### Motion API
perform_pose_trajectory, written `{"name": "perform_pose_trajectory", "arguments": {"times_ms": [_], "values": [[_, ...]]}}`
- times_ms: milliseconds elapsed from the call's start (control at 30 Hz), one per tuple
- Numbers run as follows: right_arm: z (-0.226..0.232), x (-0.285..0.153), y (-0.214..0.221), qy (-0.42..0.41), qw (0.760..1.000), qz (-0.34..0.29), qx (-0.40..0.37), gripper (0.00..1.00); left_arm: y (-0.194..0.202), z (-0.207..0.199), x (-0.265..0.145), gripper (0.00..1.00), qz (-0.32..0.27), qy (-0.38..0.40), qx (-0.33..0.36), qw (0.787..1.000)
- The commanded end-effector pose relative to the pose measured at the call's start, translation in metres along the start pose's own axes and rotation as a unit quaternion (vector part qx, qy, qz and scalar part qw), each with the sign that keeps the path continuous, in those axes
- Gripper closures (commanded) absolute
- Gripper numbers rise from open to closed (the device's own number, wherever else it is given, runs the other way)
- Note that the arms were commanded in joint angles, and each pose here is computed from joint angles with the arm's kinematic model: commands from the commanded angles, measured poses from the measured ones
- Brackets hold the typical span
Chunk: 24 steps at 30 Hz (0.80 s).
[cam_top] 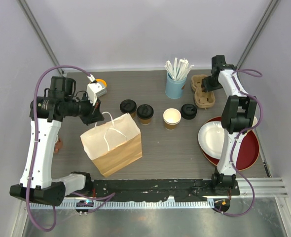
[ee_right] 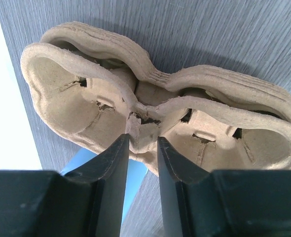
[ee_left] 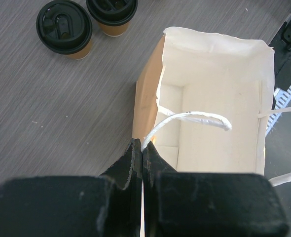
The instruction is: Pack the takeout coffee
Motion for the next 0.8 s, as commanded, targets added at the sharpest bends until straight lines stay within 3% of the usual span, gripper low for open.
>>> {"name": "perform_pose_trajectory", "arguments": {"times_ms": [0, 133, 400, 500, 767], "values": [[0.004, -0.004, -0.003, -0.010, 1.000, -0.003, 0.003, 0.67, 0.006, -0.014, -0.005, 1.00, 0.011, 0.019, -0.014, 1.000], [0.005, -0.006, -0.003, -0.013, 1.000, -0.004, 0.001, 0.79, 0.007, -0.015, -0.005, 1.00, 0.012, 0.020, -0.013, 1.000], [0.003, -0.005, -0.003, -0.012, 1.000, -0.004, 0.004, 0.86, 0.007, -0.015, -0.006, 1.00, 0.012, 0.018, -0.010, 1.000], [0.005, -0.008, -0.004, -0.018, 1.000, -0.006, 0.002, 0.99, 0.008, -0.016, -0.006, 1.00, 0.013, 0.018, -0.010, 1.000], [0.011, -0.035, -0.008, -0.052, 0.999, -0.012, 0.001, 0.99, 0.008, -0.015, -0.006, 1.00, 0.013, 0.018, -0.009, 1.000]]}}
Point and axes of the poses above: each gripper's point midway between its finger pads, its own x axis out along the fingers, its own z axis along the line the jaws close on, y = z × x, the point moved 4 cm from there along -x, back along the fingers, and after that the axes turned 8 degrees about x, right-handed, at the moved point
